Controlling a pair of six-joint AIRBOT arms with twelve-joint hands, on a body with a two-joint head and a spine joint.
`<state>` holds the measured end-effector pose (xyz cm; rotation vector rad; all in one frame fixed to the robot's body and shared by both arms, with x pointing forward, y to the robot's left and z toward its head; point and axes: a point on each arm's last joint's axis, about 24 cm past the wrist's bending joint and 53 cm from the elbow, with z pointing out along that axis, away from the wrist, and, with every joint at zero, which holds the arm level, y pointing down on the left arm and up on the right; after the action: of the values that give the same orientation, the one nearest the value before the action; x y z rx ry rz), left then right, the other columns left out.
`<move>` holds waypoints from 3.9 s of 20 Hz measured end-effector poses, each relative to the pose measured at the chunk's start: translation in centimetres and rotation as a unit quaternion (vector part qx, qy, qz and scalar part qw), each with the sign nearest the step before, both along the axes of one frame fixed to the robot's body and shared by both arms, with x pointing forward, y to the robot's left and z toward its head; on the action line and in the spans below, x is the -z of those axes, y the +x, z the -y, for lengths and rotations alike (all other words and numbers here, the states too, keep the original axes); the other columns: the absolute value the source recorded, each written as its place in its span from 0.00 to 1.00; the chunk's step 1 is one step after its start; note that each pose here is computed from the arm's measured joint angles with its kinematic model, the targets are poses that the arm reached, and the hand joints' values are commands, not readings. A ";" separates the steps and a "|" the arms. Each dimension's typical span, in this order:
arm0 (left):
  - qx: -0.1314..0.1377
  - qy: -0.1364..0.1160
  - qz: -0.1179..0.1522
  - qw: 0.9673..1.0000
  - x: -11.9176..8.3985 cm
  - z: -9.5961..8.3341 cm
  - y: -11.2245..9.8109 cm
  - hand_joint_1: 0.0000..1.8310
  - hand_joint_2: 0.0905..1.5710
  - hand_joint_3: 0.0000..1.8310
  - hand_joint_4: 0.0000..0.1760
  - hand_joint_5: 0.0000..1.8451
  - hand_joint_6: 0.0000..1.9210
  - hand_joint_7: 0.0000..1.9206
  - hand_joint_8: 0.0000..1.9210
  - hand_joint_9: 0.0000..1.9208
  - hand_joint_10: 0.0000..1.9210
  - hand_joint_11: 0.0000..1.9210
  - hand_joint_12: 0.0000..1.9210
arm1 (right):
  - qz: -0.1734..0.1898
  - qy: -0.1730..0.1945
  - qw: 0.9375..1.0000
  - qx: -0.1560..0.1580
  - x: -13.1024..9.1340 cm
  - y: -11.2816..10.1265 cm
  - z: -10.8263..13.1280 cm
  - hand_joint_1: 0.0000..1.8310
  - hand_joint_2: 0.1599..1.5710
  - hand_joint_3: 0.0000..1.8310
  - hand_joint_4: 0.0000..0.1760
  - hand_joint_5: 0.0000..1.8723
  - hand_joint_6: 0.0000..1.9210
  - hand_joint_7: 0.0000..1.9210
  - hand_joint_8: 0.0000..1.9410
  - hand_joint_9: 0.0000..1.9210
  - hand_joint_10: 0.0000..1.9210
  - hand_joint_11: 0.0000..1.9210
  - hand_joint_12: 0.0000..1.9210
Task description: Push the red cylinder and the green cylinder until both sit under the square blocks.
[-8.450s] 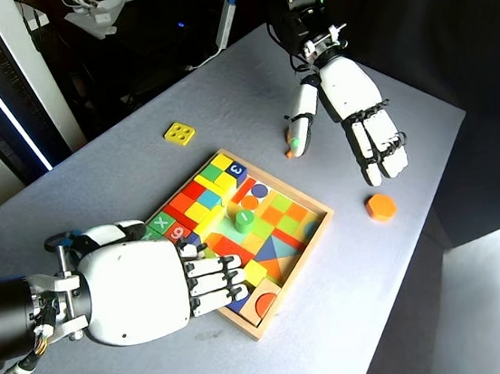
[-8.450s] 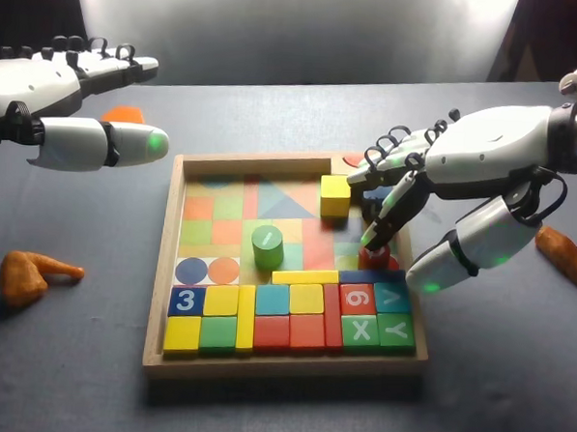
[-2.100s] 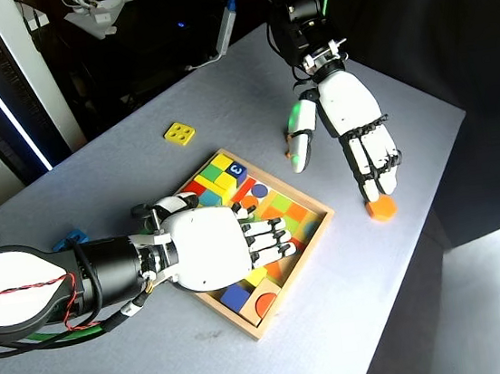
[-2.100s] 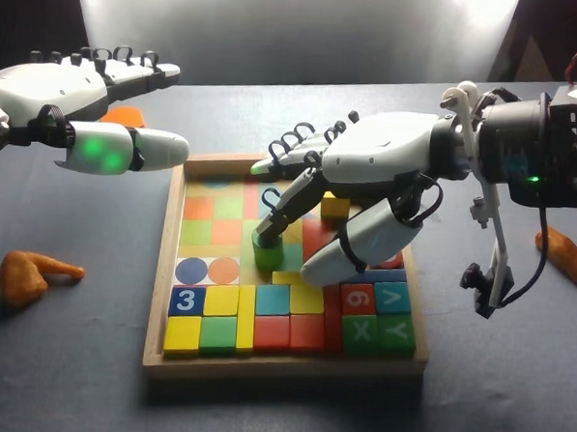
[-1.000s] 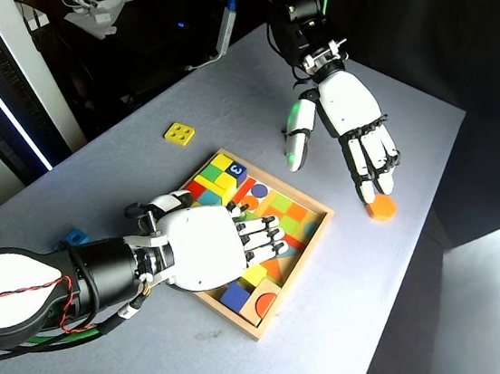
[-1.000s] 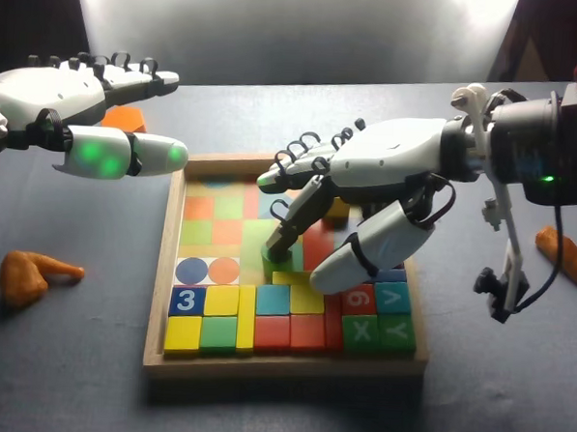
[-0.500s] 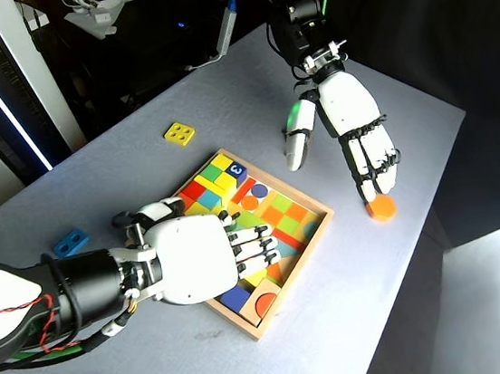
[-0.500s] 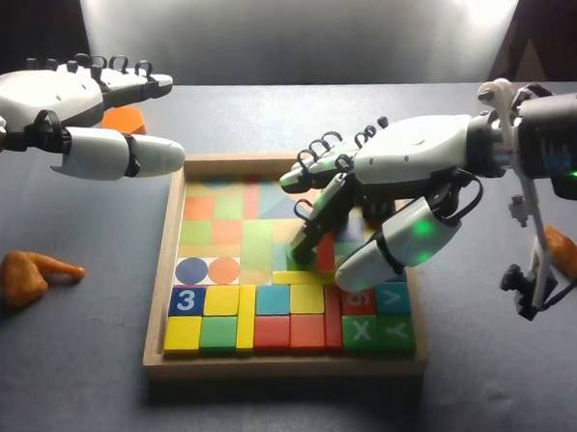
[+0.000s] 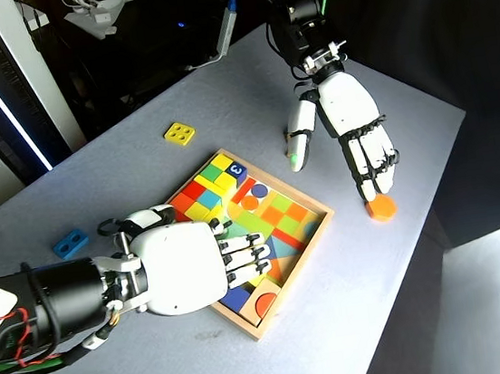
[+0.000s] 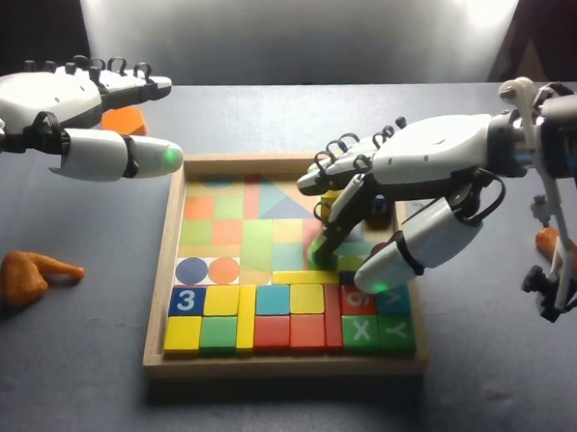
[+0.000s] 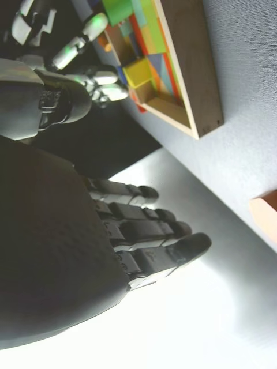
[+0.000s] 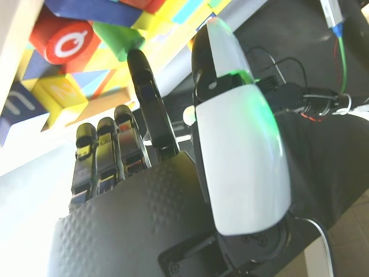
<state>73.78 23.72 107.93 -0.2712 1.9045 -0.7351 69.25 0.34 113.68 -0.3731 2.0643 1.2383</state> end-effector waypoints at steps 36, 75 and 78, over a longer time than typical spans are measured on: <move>-0.010 -0.002 -0.008 1.000 0.6 -0.8 -0.2 0.00 0.68 0.00 0.54 0.03 0.00 0.01 0.00 0.02 0.00 0.00 0.21 | -0.030 -0.007 0.999 0.017 0.9 -0.9 2.8 0.19 0.66 0.00 0.67 0.39 0.00 0.03 0.00 0.00 0.00 0.00 0.14; -0.026 -0.051 0.028 0.998 -2.0 -2.0 -1.8 0.00 0.67 0.00 0.76 0.03 0.00 0.00 0.00 0.00 0.00 0.00 0.00 | 0.054 0.136 0.987 0.060 -10.2 -0.3 7.2 0.12 0.69 0.01 0.03 0.27 0.00 0.06 0.01 0.00 0.00 0.00 0.00; -0.015 -0.075 0.062 0.995 -4.2 -1.7 -3.0 0.00 0.65 0.00 0.76 0.04 0.01 0.01 0.00 0.00 0.00 0.01 0.00 | 0.053 0.177 0.978 0.098 -10.5 0.1 9.6 0.15 0.71 0.01 0.31 0.24 0.00 0.07 0.01 0.01 0.00 0.00 0.00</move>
<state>70.79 25.46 112.12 -0.3395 1.7270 -0.8556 69.35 -9.27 124.15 -0.0660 1.7015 1.3972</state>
